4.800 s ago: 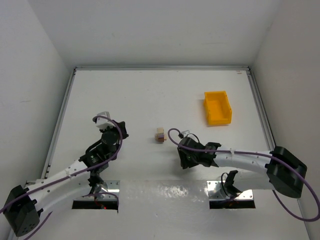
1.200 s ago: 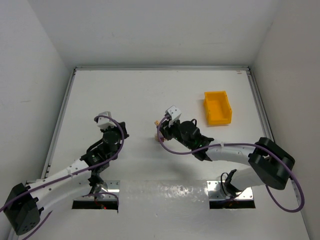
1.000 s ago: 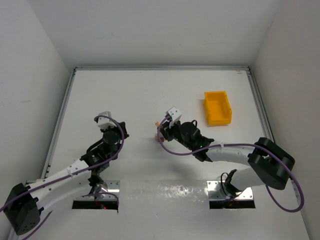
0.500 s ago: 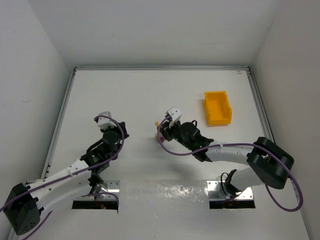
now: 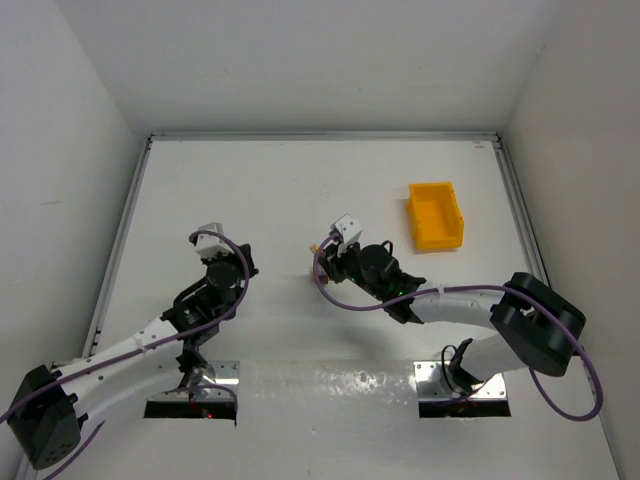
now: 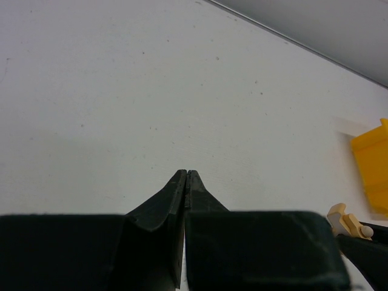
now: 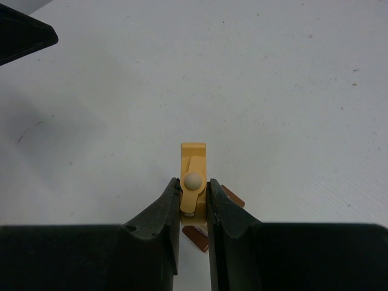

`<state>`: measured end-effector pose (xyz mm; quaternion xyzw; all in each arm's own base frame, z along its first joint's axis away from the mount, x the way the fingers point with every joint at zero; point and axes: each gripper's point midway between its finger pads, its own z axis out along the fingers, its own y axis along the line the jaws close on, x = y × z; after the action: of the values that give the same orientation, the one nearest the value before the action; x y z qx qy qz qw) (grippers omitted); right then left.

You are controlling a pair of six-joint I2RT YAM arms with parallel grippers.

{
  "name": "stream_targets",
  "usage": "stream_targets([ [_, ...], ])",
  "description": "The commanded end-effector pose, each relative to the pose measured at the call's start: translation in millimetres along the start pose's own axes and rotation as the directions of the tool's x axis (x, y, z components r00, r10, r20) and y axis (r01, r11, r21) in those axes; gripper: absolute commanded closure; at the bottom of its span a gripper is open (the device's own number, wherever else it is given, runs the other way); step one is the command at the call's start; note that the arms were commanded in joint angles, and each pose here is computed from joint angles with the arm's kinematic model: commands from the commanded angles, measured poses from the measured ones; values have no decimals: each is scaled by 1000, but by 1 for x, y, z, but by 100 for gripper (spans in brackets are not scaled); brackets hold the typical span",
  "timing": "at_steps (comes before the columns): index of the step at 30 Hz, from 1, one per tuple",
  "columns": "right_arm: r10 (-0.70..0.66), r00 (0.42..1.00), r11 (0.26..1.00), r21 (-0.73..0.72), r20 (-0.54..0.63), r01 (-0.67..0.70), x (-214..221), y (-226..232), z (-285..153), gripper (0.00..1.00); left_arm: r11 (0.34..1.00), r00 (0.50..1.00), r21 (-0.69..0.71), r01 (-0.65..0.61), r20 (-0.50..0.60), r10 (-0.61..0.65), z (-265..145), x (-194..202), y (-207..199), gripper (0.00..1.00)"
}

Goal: Build the wood block tower

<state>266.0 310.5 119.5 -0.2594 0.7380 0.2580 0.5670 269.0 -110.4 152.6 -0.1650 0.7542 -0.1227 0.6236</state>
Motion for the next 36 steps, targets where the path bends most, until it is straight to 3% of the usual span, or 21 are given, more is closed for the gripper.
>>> stream_targets([
  [1, 9, 999, 1000, -6, 45, -9, -10, 1, 4, 83, 998, 998, 36, 42, 46, -44, 0, -20, -16, 100],
  [36, 7, 1000, 1000, 7, 31, -7, -5, -1, 6, 73, 999, 999, 34, 33, 40, -34, 1, -17, -17, 100],
])
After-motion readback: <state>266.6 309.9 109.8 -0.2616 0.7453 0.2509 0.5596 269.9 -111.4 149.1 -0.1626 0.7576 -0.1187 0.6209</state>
